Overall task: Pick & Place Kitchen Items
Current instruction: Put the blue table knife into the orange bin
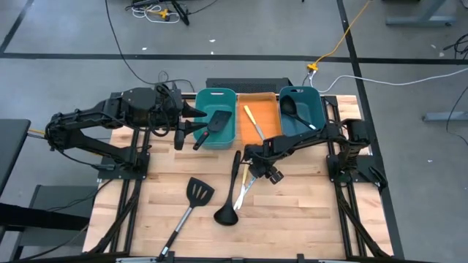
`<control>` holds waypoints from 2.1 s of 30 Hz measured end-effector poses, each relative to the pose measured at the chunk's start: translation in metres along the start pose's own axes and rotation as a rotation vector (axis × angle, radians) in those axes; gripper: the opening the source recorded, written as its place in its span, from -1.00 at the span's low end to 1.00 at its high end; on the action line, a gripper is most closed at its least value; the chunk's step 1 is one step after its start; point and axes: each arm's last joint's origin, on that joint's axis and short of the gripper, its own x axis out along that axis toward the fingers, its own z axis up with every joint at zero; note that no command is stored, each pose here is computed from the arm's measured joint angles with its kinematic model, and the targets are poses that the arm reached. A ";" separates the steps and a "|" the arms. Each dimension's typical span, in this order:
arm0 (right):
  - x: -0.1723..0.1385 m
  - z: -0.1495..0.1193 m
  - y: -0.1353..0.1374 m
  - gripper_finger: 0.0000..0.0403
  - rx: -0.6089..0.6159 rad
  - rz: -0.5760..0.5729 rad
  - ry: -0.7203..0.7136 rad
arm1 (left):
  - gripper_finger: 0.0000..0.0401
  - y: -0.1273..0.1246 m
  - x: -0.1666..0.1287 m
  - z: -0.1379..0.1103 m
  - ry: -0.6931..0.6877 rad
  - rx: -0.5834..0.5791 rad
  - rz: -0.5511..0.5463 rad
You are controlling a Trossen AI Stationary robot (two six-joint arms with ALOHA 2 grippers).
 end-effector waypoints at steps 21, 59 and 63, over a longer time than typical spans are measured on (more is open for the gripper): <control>0.005 -0.001 0.000 -0.09 -0.078 -0.002 0.025 | -0.17 0.000 0.000 0.000 0.000 0.000 0.002; 0.009 -0.002 0.001 -0.69 -0.054 0.028 0.049 | -0.17 0.000 0.000 0.000 -0.003 -0.004 0.000; 0.002 0.002 -0.003 -0.68 -0.033 0.027 0.046 | -0.17 0.000 0.000 0.001 -0.006 -0.004 0.000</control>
